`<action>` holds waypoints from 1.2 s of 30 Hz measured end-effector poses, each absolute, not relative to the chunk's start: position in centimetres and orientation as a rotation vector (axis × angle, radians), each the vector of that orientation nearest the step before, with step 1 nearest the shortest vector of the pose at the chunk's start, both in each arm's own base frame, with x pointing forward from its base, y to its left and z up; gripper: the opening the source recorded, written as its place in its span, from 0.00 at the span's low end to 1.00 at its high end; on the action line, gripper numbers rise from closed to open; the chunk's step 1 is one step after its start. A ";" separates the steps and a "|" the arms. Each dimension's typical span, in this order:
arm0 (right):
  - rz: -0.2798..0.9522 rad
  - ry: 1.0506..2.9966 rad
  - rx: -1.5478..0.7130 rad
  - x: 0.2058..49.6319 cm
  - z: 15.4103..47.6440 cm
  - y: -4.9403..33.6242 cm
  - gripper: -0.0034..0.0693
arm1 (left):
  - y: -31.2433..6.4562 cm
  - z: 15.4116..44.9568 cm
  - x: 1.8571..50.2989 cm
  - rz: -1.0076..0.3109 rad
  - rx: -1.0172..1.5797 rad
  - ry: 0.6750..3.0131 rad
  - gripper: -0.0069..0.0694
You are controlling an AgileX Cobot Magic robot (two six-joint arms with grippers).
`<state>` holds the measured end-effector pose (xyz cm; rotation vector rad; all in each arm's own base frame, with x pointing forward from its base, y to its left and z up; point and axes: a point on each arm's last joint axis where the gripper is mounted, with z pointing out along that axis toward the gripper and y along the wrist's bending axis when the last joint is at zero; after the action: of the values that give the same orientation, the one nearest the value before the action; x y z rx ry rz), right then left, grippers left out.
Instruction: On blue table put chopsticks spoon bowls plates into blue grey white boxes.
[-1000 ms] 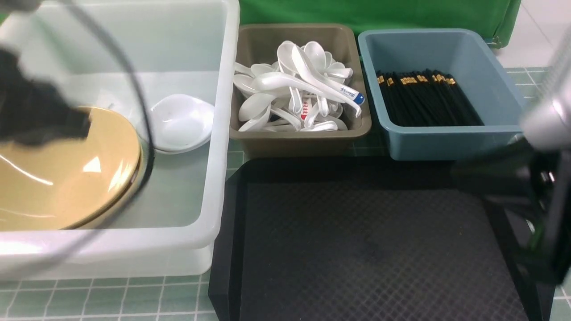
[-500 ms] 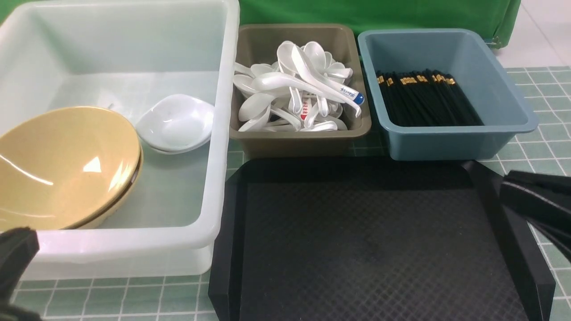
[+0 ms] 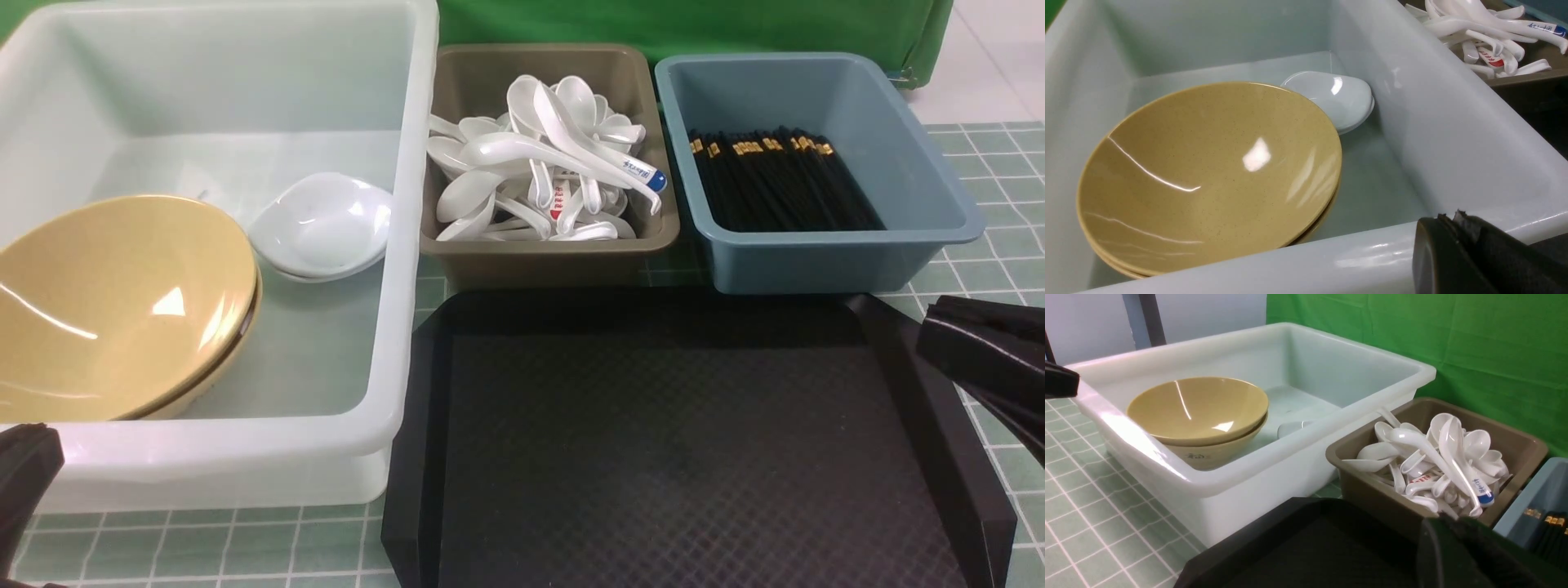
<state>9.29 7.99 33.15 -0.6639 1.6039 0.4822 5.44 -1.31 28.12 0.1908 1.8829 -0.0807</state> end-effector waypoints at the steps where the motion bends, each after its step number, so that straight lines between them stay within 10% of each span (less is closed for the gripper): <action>1: 0.482 1.604 -0.664 9.3 33.2 8.0 0.16 | -1.3 28.1 5.4 -0.081 0.191 1.883 0.08; 11: 0.385 1.554 -0.587 8.2 30.2 5.8 0.12 | -1.3 28.1 5.4 -0.080 0.192 1.883 0.08; 23: -0.051 1.665 0.031 6.0 19.2 -0.3 0.10 | -1.3 28.1 5.4 -0.079 0.193 1.884 0.08; 36: -0.075 1.805 0.054 5.4 17.7 -0.5 0.10 | -1.3 28.1 5.4 -0.079 0.193 1.884 0.08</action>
<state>5.41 -0.50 17.67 0.0535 1.8050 -0.0745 5.45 -1.31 28.06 0.1926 1.8838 -0.0793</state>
